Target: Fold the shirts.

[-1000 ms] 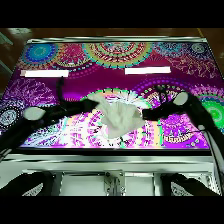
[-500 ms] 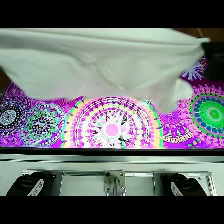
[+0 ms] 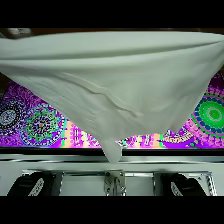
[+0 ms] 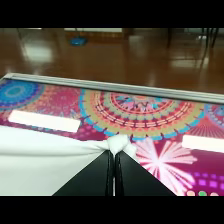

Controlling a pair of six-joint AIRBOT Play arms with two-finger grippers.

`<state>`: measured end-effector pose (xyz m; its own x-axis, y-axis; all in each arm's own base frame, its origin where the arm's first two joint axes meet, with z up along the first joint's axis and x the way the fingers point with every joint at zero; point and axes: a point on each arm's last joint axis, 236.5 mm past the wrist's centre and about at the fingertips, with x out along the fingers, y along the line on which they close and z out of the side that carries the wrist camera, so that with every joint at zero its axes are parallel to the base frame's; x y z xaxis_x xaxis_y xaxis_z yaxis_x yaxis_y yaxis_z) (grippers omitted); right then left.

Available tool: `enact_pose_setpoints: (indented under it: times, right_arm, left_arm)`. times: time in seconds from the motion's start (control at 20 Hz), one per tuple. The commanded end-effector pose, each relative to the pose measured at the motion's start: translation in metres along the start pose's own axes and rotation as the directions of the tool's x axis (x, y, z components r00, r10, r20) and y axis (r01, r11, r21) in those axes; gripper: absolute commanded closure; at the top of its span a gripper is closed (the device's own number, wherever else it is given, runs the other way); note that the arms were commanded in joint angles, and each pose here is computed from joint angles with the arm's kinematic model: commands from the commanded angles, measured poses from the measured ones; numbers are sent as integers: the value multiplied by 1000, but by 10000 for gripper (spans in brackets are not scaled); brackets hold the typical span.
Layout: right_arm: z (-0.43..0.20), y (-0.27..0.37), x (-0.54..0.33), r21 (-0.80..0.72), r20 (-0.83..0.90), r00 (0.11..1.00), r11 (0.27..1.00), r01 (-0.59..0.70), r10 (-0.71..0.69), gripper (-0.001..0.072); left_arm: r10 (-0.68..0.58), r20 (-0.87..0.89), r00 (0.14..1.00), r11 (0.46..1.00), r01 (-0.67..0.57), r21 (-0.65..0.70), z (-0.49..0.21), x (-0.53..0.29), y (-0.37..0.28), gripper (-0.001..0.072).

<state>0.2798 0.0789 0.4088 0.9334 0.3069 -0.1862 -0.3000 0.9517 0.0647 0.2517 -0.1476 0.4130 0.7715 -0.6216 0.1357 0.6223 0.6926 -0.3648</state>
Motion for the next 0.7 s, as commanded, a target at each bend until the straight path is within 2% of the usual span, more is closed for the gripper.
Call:
enact_pose_setpoints:
  times: [0.0, 0.15, 0.25, 0.4, 0.5, 0.65]
  right_arm:
    - [-26, -18, 66, 22, -109, 994, 1000, 18, -15, 657]
    - [-44, -41, 173, 103, -90, 996, 994, 26, -17, 657]
    - [-65, -49, 244, 257, -43, 999, 966, -4, 15, 657]
    - [-163, -39, 323, 531, -193, 972, 848, -15, 138, 656]
    - [-244, -14, 342, 617, -368, 890, 787, 17, 269, 656]
    - [-341, 28, 329, 626, -588, 686, 778, 50, 429, 656]
  left_arm:
    - [145, -248, 958, 978, -176, -108, -91, 6, 66, 663]
    - [149, -472, 869, 910, -307, -278, -196, 1, 108, 663]
    - [121, -610, 783, 842, -407, -355, -267, -14, 126, 663]
    - [63, -747, 661, 716, -552, -428, -350, -41, 137, 663]
    - [10, -795, 607, 678, -588, -441, -385, -53, 130, 663]
    - [-32, -825, 564, 679, -593, -432, -406, -55, 120, 663]
